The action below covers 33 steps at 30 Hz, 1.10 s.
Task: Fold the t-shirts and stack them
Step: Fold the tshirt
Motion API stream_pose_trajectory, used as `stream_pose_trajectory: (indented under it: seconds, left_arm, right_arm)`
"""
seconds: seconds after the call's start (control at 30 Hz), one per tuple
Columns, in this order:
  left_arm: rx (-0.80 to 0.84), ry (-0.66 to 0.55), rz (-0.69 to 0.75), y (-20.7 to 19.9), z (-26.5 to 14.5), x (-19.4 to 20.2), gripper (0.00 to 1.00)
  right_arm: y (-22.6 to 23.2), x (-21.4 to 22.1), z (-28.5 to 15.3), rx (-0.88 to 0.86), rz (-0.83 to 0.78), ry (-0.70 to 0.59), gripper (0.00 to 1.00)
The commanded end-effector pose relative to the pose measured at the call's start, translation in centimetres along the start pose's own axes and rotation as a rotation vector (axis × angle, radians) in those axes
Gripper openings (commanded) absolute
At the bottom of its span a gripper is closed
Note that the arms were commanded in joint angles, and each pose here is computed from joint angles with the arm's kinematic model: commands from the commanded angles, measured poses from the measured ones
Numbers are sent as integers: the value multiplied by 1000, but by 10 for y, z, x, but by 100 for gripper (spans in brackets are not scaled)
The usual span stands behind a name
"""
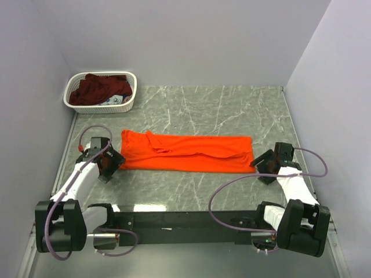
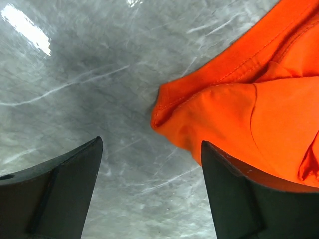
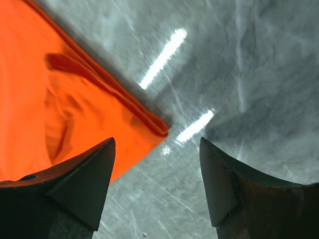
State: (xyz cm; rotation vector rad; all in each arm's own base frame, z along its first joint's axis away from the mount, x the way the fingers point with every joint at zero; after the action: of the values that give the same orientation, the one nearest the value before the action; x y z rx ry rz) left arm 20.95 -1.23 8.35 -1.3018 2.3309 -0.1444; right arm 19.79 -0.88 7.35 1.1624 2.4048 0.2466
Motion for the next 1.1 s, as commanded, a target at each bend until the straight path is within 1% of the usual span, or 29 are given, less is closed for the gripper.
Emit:
stream_pose_trajectory:
  seconds: [0.0, 0.1, 0.2, 0.27, 0.33, 0.47, 0.5, 0.53, 0.57, 0.6, 0.67, 0.77, 0.8, 0.87, 0.9, 0.93, 0.97, 1.03, 1.07]
  left_arm:
    - [98, 12, -72, -15, 0, -2, 84]
    - [113, 18, -79, -19, 2, -3, 81]
    - [117, 15, -73, -19, 4, -3, 78]
    - [119, 15, -66, -20, 7, -4, 77]
    - [108, 19, -62, -19, 10, -3, 76]
    - [91, 26, -62, -18, 14, -2, 70]
    - [85, 27, -63, -18, 15, -2, 66]
    - [74, 23, -65, -16, 16, -3, 65]
    - [66, 19, -66, -15, 17, -3, 62]
    - [62, 16, -66, -14, 17, -3, 56]
    - [49, 7, -76, -12, 19, -4, 49]
    - [38, 0, -85, -12, 21, -4, 40]
    - [35, -3, -87, -12, 22, -5, 32]
    - [9, -12, -87, -9, 24, -6, 27]
    - [0, -14, -89, -9, 24, -7, 21]
    - [-9, -14, -91, -8, 25, -7, 19]
    - [-13, -17, -89, -7, 24, -8, 15]
    - [-21, -24, -90, -7, 23, -9, 10]
    - [-43, -21, -89, -4, 21, -9, 9]
  right_arm:
    - [3, 8, 4, -88, 16, 36, 73]
    - [3, 12, 10, -112, 33, 48, 69]
    - [4, 14, 13, -125, 39, 54, 68]
    - [5, 14, 14, -133, 43, 48, 65]
    - [5, 13, 15, -136, 45, 45, 59]
    - [3, 13, 16, -118, 45, 49, 51]
    - [1, 12, 17, -105, 41, 46, 47]
    - [0, 11, 17, -100, 41, 41, 45]
    - [-1, 10, 16, -94, 43, 35, 44]
    - [-2, 9, 16, -88, 40, 35, 42]
    - [-3, 7, 16, -84, 40, 29, 42]
    - [-8, 5, 16, -61, 36, 18, 37]
    - [-10, 3, 16, -56, 39, 16, 31]
    - [-13, 1, 15, -43, 42, 12, 23]
    - [-15, 1, 15, -32, 43, 14, 19]
    - [-16, 0, 15, -29, 44, 13, 15]
    - [-16, -2, 14, -29, 42, 8, 9]
    - [-19, -4, 11, -7, 42, 3, 4]
    - [-19, -7, 9, -4, 42, -9, 0]
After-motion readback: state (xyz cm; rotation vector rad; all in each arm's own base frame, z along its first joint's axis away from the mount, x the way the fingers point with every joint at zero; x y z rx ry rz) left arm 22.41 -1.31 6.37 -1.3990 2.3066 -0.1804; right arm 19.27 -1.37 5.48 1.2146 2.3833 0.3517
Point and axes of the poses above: each gripper's point midway between its finger pads, its own z axis out along the fingers, its own y axis along the line the jaws close on, x = y × z, the point moved 5 cm from there along -z, back along the fingers, and after that the axes turned 5 degrees about -z, right-handed, at the moved point
